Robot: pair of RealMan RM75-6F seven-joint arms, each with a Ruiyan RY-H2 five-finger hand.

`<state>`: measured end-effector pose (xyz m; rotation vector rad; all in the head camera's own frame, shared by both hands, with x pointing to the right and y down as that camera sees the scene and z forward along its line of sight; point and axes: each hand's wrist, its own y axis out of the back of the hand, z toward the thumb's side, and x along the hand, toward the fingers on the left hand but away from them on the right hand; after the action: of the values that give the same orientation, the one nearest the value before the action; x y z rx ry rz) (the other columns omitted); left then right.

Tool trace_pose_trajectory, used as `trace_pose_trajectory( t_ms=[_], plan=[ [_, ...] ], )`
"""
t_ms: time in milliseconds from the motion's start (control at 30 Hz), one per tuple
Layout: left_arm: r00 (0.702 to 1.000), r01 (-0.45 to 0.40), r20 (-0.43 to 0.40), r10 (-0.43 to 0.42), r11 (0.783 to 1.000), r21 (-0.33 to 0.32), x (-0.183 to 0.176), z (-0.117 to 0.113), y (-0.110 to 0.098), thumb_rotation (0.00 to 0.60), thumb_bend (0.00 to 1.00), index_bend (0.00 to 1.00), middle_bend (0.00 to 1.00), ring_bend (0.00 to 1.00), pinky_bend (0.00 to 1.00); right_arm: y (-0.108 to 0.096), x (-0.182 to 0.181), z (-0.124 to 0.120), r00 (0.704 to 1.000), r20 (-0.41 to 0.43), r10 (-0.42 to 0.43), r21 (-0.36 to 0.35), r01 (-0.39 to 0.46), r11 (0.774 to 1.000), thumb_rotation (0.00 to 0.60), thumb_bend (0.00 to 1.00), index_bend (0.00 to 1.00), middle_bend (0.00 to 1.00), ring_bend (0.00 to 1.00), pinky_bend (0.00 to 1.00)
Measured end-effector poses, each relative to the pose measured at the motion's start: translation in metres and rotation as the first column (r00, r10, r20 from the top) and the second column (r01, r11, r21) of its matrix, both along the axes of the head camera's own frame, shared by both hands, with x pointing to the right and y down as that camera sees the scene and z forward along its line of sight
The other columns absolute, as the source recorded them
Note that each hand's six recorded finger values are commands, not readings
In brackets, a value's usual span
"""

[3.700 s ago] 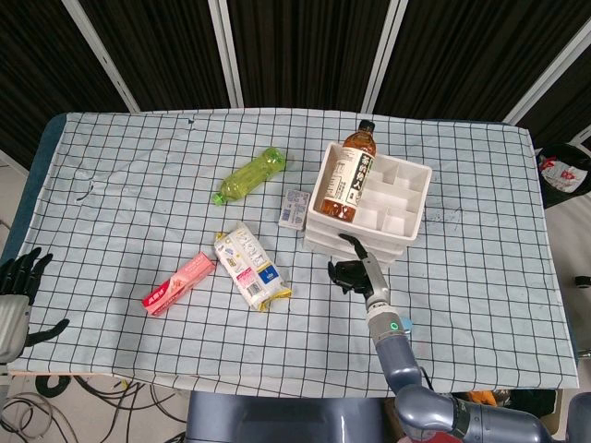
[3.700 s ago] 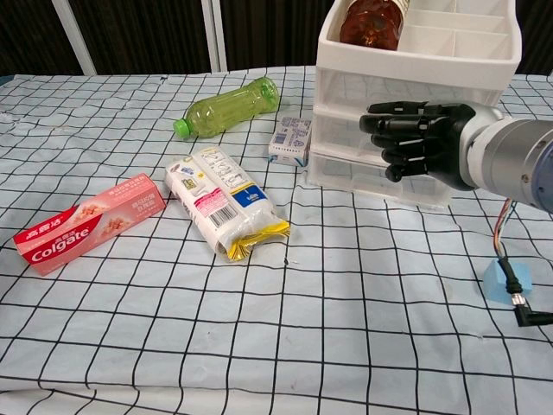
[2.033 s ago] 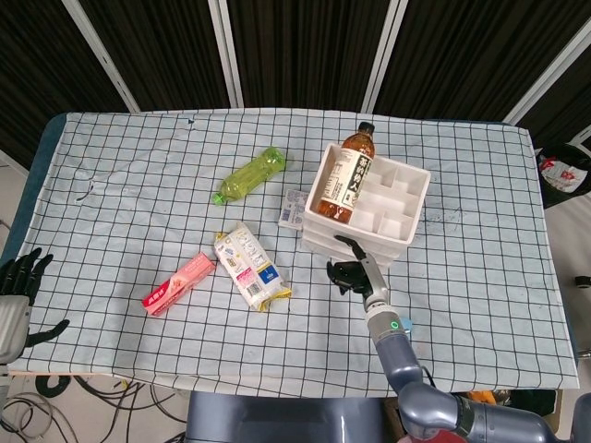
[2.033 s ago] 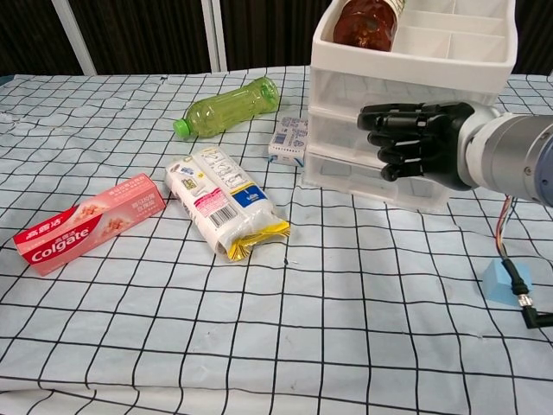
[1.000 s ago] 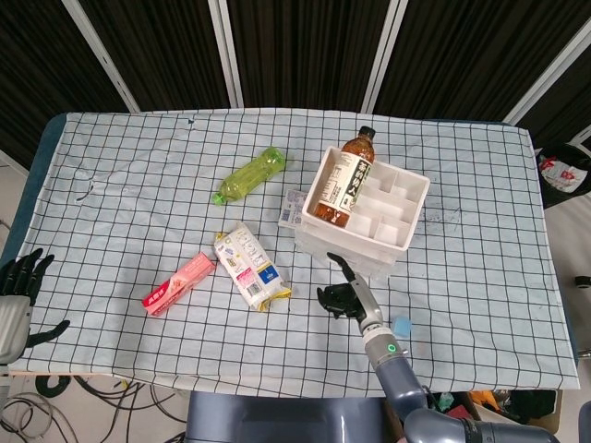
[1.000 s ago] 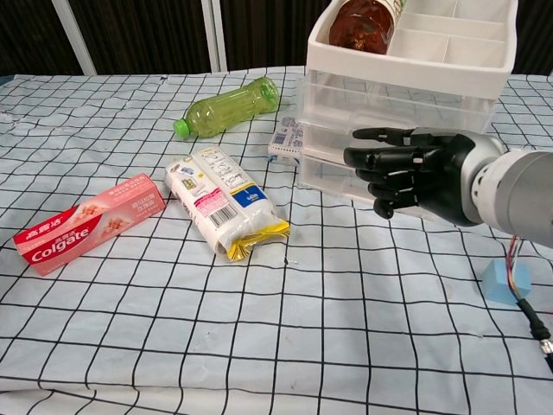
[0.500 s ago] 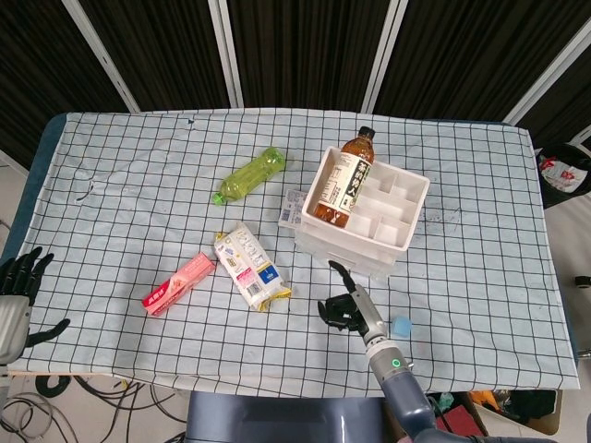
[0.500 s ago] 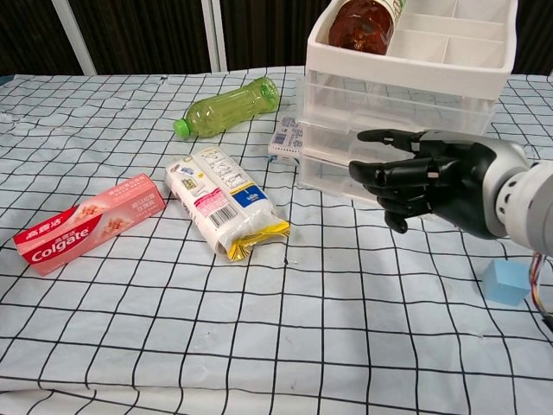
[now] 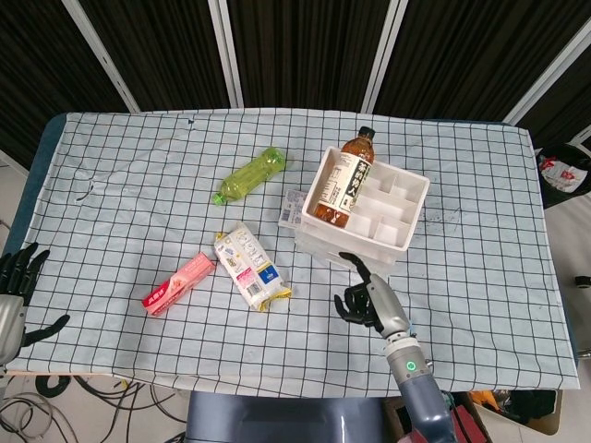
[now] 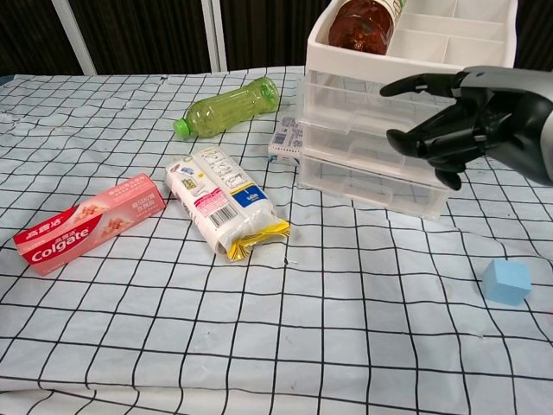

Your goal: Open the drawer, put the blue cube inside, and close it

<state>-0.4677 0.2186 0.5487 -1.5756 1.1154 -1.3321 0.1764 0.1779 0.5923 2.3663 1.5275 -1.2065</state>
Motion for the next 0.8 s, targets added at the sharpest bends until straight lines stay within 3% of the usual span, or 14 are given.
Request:
trace_pose_trajectory(
  t_ms=[167, 533, 800],
  plan=[
    [1.0, 0.002, 0.0, -0.002, 1.0, -0.001, 0.0, 0.0, 0.0, 0.6, 0.02, 0.0, 0.0, 0.0, 0.0, -0.012, 0.01, -0.004, 0.998, -0.06, 0.003, 0.032, -0.001, 0.999, 0.6, 0.43, 0.15, 0.84, 0.85, 0.77],
    [1.0, -0.002, 0.003, 0.002, 1.0, -0.007, 0.002, 0.002, 0.002, 0.6, 0.02, 0.0, 0.0, 0.0, 0.0, -0.014, 0.027, 0.006, 0.992, -0.123, 0.02, -0.046, -0.026, 0.999, 0.6, 0.43, 0.25, 0.84, 0.85, 0.77],
    [1.0, -0.002, 0.003, 0.002, 1.0, -0.012, 0.002, 0.002, 0.002, 0.6, 0.02, 0.0, 0.0, 0.0, 0.0, -0.01, 0.023, 0.006, 0.994, -0.111, 0.009, -0.067, -0.016, 0.998, 0.6, 0.43, 0.37, 0.84, 0.85, 0.77]
  ],
)
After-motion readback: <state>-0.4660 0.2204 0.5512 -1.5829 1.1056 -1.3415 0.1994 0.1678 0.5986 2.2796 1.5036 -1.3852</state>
